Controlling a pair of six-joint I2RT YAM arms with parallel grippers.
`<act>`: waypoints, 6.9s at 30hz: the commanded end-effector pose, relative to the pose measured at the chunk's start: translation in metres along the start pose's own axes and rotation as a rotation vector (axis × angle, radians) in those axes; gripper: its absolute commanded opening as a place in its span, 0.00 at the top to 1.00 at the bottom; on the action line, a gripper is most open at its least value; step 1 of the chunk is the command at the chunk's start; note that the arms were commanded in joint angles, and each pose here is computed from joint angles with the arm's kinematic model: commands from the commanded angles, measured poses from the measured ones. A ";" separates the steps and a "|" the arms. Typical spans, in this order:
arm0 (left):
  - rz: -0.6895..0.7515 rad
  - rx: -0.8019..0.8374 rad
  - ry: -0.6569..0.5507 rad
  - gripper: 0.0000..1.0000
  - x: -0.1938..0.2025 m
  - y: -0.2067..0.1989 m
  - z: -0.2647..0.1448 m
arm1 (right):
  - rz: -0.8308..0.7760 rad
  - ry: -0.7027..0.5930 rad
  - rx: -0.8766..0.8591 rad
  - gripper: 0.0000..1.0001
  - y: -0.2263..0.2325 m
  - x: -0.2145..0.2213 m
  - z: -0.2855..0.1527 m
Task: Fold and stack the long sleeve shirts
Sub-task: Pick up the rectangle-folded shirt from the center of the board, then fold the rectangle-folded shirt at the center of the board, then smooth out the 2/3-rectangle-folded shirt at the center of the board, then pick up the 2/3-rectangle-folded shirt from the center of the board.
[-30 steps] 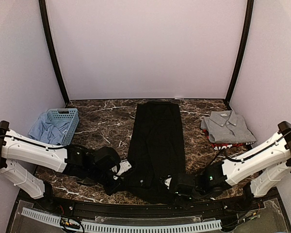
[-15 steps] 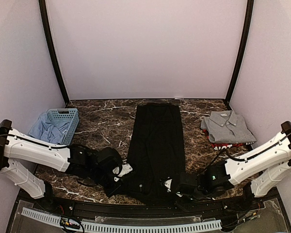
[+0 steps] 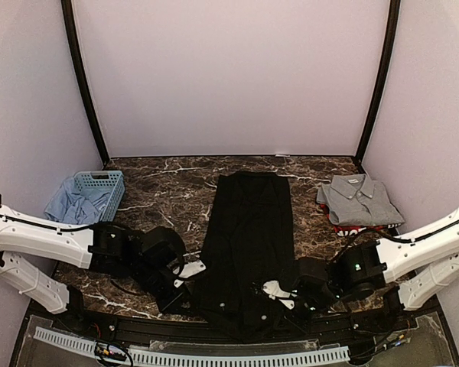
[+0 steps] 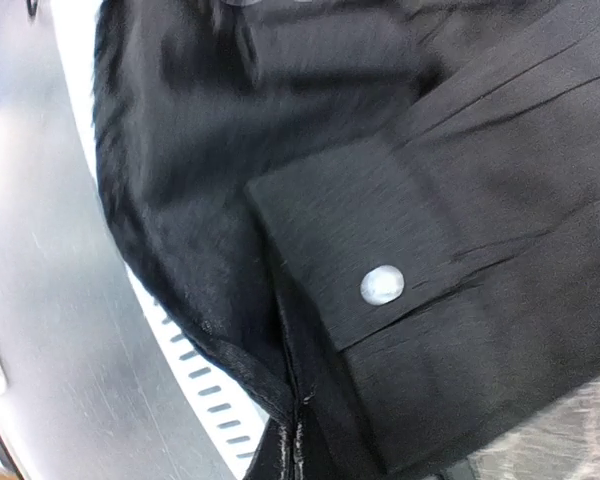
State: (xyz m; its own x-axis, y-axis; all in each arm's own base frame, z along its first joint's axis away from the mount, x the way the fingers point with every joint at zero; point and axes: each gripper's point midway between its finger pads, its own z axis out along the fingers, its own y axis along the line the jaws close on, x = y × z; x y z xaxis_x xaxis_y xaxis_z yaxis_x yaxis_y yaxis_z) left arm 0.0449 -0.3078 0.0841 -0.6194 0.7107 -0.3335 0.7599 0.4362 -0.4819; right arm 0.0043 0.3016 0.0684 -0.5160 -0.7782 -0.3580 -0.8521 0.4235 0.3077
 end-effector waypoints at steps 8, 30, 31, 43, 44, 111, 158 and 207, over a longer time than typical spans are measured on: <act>-0.079 0.087 -0.267 1.00 -0.104 0.030 -0.067 | 0.151 -0.221 0.114 1.00 -0.078 -0.089 -0.084; -0.399 -0.040 -0.337 0.89 -0.207 0.219 -0.049 | 0.414 -0.108 0.283 0.89 -0.290 -0.136 -0.056; -0.404 -0.047 -0.340 0.82 -0.211 0.224 -0.046 | 0.421 -0.106 0.301 0.85 -0.296 -0.136 -0.055; -0.395 -0.270 -0.456 0.47 -0.230 0.248 -0.092 | 0.448 -0.207 0.506 0.57 -0.310 -0.141 -0.098; -0.400 -0.279 -0.457 0.46 -0.222 0.248 -0.090 | 0.416 -0.227 0.490 0.56 -0.299 -0.143 -0.097; -0.233 -0.584 -0.212 0.36 -0.053 0.149 0.036 | 0.158 -0.229 0.263 0.24 -0.109 -0.032 0.029; -0.091 -0.233 -0.430 0.13 -0.076 0.093 -0.032 | -0.132 0.093 0.396 1.00 -0.094 -0.025 0.062; 0.745 -0.177 -0.351 0.98 -0.060 -0.004 0.010 | 0.039 -0.034 -0.294 0.99 -0.029 -0.045 -0.024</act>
State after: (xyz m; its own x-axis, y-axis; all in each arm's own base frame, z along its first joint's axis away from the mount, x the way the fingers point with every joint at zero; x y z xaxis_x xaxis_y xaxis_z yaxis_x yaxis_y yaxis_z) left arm 0.0854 -0.3535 0.0838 0.0713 0.6537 -0.7534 0.9902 0.0444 0.1323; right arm 0.0409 0.3082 0.0841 -0.5525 -0.7707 -0.3174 -0.7469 0.2887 0.5990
